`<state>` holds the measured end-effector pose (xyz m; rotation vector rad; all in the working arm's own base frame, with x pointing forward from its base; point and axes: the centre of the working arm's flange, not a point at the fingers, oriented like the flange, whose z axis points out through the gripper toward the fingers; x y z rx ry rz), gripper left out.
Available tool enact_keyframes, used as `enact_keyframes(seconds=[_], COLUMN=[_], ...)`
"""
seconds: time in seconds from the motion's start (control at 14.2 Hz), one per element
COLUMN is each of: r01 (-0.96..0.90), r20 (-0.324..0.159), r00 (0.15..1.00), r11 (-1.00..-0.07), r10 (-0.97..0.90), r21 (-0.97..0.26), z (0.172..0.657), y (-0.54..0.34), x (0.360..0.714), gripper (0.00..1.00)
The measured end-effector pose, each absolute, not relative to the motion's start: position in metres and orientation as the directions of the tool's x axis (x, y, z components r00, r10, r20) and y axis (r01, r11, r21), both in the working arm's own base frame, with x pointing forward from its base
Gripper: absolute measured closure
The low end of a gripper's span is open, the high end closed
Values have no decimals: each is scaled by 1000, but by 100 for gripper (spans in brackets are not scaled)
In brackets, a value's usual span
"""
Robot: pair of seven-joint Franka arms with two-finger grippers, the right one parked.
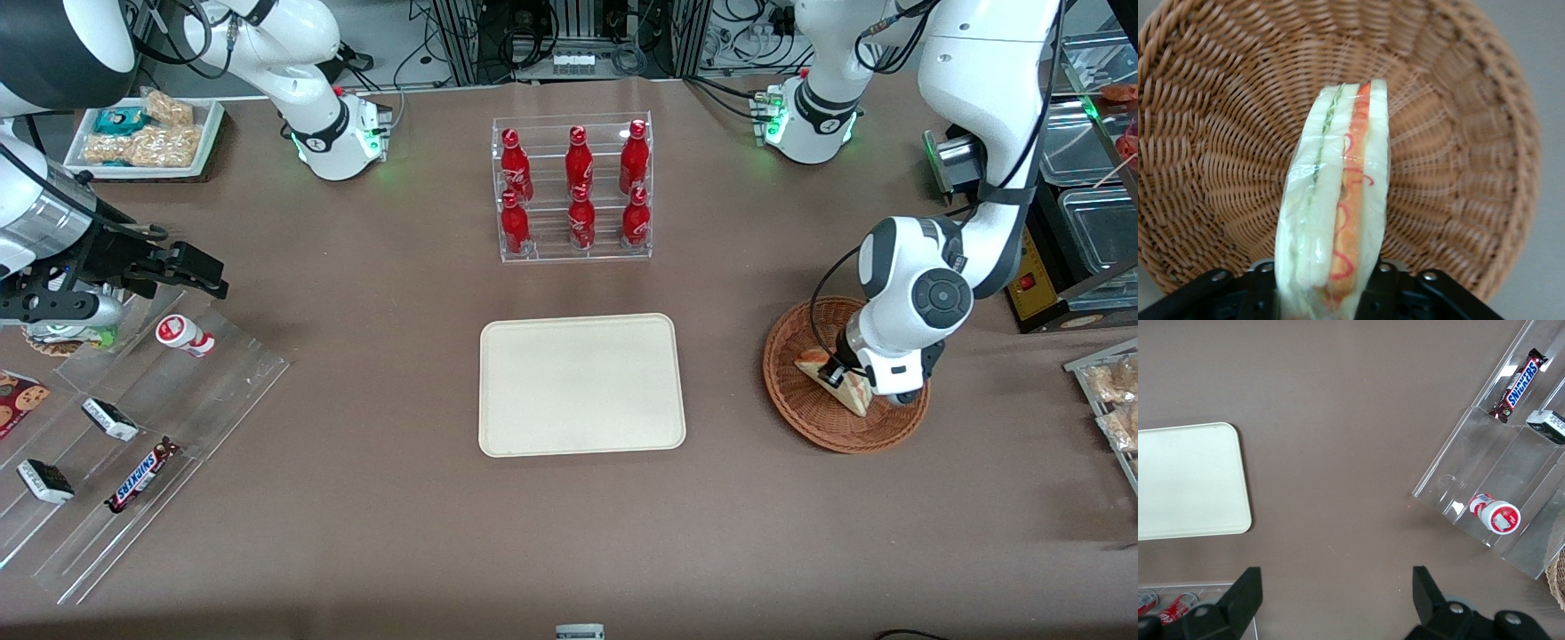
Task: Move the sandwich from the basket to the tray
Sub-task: 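Lift the sandwich and carry it over the cream tray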
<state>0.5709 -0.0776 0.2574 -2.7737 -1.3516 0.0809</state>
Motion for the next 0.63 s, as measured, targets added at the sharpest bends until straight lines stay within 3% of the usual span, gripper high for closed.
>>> enact_keyframes(seconds=[0.14,0.35,0.49,0.63], r01=[750,673,571,436], r20=[-5,-2,9,16], r00=[654,732,819,900], r11=[-649,-724,-814,-895], r10=[757,681,573,436], r21=[-128,-152,-109,-90], z=[286,382,431,428], y=[-83,-146,-233,-322], x=[582,599,586,557], gripper=[67,74,82,82])
